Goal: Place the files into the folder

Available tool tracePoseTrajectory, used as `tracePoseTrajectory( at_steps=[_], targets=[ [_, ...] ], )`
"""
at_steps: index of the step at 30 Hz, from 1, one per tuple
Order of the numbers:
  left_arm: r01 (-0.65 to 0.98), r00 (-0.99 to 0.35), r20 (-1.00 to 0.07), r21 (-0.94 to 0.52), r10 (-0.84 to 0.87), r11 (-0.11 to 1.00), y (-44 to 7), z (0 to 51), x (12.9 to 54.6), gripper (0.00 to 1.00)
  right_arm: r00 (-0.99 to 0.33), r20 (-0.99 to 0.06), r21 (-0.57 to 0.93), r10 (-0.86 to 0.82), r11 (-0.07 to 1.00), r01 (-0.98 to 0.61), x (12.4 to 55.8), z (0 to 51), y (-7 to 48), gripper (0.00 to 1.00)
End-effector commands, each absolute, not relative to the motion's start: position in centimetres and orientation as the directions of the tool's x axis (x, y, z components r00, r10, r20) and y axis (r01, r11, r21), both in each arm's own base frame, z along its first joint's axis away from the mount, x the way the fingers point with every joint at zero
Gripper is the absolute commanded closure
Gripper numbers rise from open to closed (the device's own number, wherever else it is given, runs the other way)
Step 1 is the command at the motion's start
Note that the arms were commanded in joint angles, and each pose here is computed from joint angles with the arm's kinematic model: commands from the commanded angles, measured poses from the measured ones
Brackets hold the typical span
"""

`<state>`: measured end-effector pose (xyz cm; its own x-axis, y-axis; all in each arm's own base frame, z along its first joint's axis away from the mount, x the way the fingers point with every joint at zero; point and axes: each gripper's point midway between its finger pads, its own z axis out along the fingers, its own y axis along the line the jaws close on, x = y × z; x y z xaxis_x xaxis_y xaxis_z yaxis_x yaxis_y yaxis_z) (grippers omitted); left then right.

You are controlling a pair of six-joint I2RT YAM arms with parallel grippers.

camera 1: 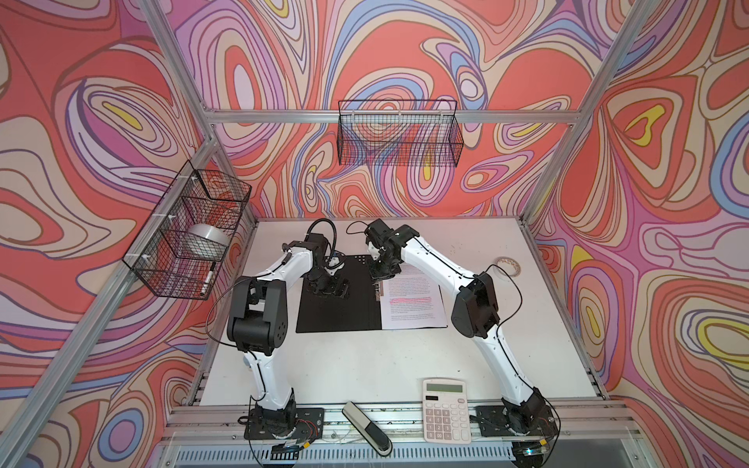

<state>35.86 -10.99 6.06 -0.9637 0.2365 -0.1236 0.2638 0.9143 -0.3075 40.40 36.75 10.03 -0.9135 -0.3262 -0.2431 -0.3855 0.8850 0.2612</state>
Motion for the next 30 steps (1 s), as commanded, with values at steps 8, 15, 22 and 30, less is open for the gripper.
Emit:
tracePoseTrajectory(
  at_steps=[8, 15, 22, 30],
  targets=[
    [0.267, -0.964, -0.089, -0.312, 0.252, 0.912, -10.8, 5.4, 35.6, 0.08, -0.911, -0.198, 0.217, -0.361, 0.89, -0.4, 40.1, 7.6, 36.6, 0.77],
    [0.271, -0.963, -0.091, -0.307, 0.255, 0.912, -10.7, 5.4, 35.7, 0.08, -0.912, -0.198, 0.197, -0.36, 0.897, -0.397, 40.2, 7.6, 36.2, 0.78],
    [0.273, -0.962, -0.092, -0.308, 0.257, 0.912, -10.7, 5.3, 35.7, 0.08, -0.908, -0.209, 0.198, -0.363, 0.894, -0.403, 40.3, 8.2, 36.2, 0.78],
    [0.272, -0.962, -0.092, -0.309, 0.256, 0.911, -10.8, 5.5, 35.7, 0.08, -0.901, -0.251, 0.239, -0.353, 0.88, -0.411, 40.7, 9.8, 37.2, 0.76]
  ],
)
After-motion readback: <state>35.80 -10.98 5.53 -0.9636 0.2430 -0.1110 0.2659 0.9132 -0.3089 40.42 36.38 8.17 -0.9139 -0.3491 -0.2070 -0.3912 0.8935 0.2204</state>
